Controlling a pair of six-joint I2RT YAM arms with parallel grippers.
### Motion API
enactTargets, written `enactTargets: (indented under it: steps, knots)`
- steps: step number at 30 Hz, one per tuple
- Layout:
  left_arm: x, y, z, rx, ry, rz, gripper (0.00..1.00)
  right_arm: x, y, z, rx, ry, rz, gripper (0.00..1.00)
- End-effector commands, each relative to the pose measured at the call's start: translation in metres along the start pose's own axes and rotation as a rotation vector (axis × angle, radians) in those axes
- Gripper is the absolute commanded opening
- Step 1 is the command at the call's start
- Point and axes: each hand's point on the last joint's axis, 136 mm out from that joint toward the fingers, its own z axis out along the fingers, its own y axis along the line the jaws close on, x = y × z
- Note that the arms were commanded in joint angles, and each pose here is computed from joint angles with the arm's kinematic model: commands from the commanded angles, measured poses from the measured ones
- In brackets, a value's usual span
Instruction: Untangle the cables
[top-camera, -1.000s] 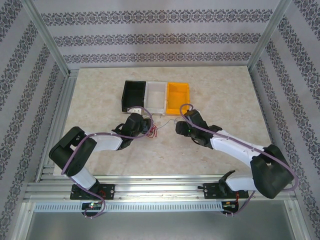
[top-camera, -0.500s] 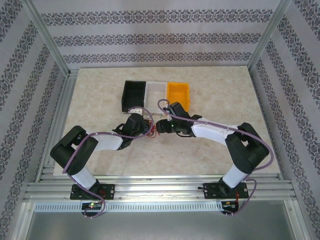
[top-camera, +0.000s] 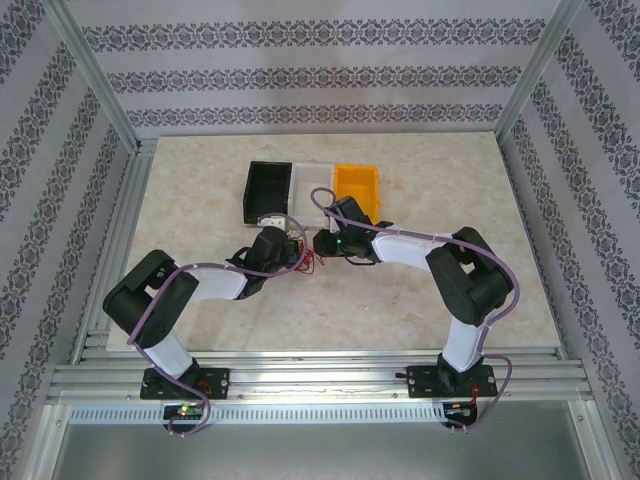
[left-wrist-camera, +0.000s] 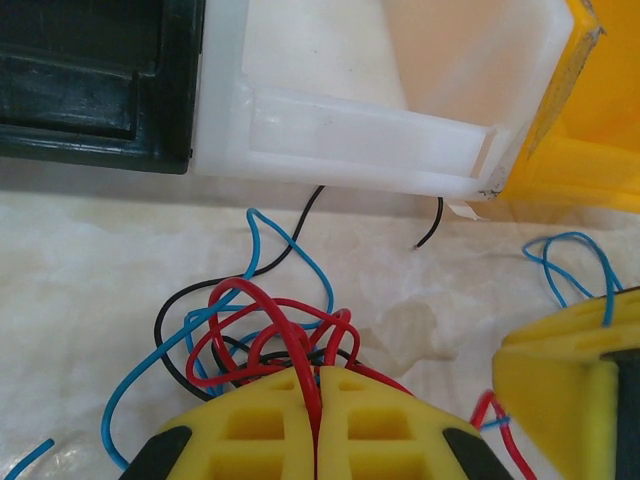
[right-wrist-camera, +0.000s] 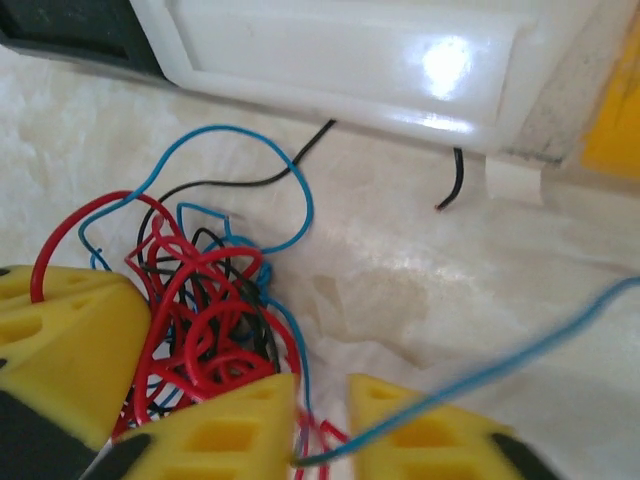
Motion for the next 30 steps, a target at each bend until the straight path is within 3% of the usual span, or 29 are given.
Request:
enactTargets:
  steps: [1,6,16,24,30]
  knots:
    - [0.02,0.014,0.004,-0.047,0.077,-0.004,0.0,-0.02,-0.005,0.001,0.022,-0.06,0.031,0.07]
    - [0.014,0.041,-0.005,-0.145,0.009,-0.12,0.0,-0.019,-0.03,-0.014,0.115,-0.106,0.077,0.0]
    - [0.009,0.102,-0.032,-0.325,-0.13,-0.376,0.0,-0.007,-0.113,-0.072,0.329,-0.217,0.301,0.0]
    - [-0.003,0.129,-0.06,-0.458,-0.197,-0.393,0.0,0.006,-0.171,-0.123,0.519,-0.316,0.438,0.0]
    - [-0.004,0.154,-0.086,-0.58,-0.233,-0.408,0.0,0.023,-0.197,-0.136,0.557,-0.324,0.516,0.0]
